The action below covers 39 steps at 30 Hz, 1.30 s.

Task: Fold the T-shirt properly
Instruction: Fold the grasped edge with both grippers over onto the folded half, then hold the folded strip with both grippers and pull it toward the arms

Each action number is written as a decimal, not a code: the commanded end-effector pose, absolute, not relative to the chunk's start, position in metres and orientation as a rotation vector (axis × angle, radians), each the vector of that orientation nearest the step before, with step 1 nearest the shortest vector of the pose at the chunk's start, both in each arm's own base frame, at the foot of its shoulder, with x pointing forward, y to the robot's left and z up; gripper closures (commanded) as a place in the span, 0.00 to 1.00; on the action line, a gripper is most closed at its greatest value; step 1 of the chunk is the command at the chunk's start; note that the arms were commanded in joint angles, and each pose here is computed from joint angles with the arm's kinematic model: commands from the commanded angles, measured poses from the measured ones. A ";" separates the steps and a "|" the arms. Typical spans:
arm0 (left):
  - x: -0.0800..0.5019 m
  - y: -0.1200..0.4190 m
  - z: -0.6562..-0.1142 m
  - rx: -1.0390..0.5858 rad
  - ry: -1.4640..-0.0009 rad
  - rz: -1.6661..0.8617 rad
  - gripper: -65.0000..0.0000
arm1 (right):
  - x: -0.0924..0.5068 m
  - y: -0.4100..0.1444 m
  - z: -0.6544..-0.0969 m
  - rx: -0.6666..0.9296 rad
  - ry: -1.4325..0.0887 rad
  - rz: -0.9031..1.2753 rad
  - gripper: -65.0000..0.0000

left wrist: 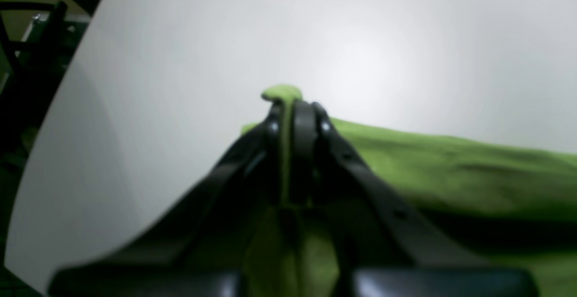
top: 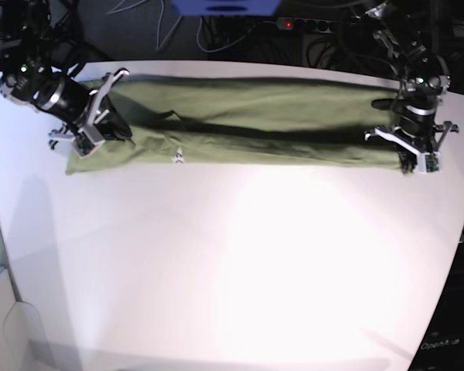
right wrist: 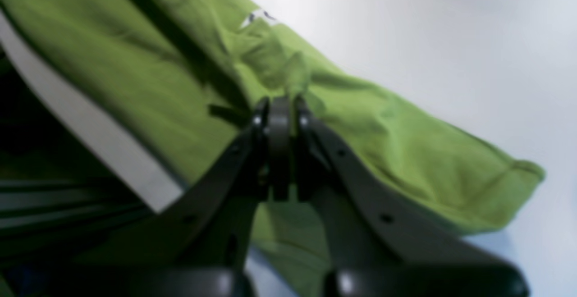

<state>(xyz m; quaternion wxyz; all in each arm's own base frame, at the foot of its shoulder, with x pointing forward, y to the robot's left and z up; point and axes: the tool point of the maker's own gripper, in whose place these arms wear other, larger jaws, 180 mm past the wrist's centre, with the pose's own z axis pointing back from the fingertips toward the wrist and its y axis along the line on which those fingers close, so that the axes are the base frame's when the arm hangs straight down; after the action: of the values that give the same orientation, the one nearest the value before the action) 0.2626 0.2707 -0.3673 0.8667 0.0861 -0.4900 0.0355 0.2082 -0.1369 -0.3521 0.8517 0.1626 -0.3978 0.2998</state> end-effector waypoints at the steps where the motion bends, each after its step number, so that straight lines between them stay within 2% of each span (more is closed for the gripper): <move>1: 0.267 0.274 -0.351 0.194 -1.083 0.072 0.98 | 0.207 -0.135 -0.344 0.360 -0.870 0.638 0.99; 18: 0.230 0.273 -0.344 0.203 -1.070 0.055 0.98 | 0.160 -0.134 -0.351 0.448 -0.872 0.551 0.99; 39: 0.217 0.295 -0.372 0.208 -0.990 0.083 0.97 | 0.158 -0.134 -0.352 0.450 -0.867 0.546 0.99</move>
<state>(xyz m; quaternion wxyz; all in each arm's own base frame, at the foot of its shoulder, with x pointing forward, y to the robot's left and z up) 0.2089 0.2918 -0.3867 0.8876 0.0940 -0.4489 0.0436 0.1539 -0.1354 -0.3622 0.8575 0.2069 -0.3947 0.2573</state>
